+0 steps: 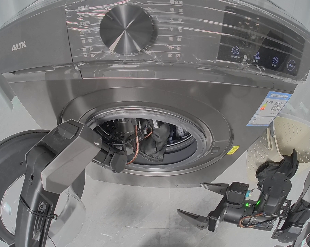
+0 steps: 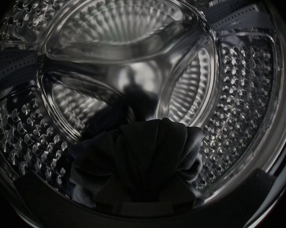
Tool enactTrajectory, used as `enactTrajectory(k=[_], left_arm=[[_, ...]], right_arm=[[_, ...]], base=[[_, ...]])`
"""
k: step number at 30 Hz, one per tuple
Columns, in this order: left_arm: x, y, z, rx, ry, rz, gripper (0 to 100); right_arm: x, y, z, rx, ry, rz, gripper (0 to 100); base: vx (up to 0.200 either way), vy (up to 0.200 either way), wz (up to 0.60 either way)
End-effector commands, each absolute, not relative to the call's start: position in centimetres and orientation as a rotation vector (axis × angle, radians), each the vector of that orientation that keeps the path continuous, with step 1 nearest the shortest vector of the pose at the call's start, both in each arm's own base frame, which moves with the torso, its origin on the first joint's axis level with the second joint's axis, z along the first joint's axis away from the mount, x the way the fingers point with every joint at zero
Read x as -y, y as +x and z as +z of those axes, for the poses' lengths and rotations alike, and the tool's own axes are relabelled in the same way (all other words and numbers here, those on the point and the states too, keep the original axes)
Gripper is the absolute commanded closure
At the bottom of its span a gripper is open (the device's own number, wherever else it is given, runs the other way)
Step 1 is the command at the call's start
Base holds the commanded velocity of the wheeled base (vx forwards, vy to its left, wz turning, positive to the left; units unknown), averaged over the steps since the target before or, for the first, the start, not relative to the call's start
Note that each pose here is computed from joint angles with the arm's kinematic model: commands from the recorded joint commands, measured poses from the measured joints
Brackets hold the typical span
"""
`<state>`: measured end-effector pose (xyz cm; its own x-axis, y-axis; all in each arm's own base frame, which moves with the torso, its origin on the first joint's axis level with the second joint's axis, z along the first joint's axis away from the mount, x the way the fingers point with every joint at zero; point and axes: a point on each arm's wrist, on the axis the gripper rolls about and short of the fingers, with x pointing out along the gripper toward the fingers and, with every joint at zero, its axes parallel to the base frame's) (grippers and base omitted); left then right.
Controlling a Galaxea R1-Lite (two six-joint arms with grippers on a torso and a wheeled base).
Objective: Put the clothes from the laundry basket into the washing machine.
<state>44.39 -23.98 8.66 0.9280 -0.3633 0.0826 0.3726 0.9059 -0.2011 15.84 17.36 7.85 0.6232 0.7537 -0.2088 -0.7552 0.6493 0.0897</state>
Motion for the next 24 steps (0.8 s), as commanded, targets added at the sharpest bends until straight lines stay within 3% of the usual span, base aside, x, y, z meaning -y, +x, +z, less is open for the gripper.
enactTrajectory(k=[1,3,4,9,12,24], left_arm=[[23.9,45.9,7.5,0.084,-0.233,-0.342,100],[23.8,45.8,7.5,0.081,-0.232,-0.341,100],[23.8,45.8,7.5,0.077,-0.231,-0.341,0],[23.4,44.6,6.8,-0.003,-0.208,-0.352,0],[22.9,42.9,6.3,-0.125,-0.169,-0.387,0],[22.4,41.6,5.4,-0.255,-0.084,-0.386,0]], right_arm=[[-17.5,15.9,7.7,-0.242,-0.009,0.866,0],[-17.5,15.9,7.7,-0.242,-0.009,0.868,0],[-17.5,15.9,7.7,-0.241,-0.008,0.866,0],[-17.5,15.9,7.7,-0.241,-0.008,0.866,0],[-17.5,15.9,7.7,-0.242,-0.009,0.868,0],[-17.5,15.9,7.7,-0.241,-0.008,0.865,0]], base=[[0.0,0.0,0.0],[0.0,0.0,0.0],[0.0,0.0,0.0],[0.0,0.0,0.0],[0.0,0.0,0.0],[0.0,0.0,0.0]])
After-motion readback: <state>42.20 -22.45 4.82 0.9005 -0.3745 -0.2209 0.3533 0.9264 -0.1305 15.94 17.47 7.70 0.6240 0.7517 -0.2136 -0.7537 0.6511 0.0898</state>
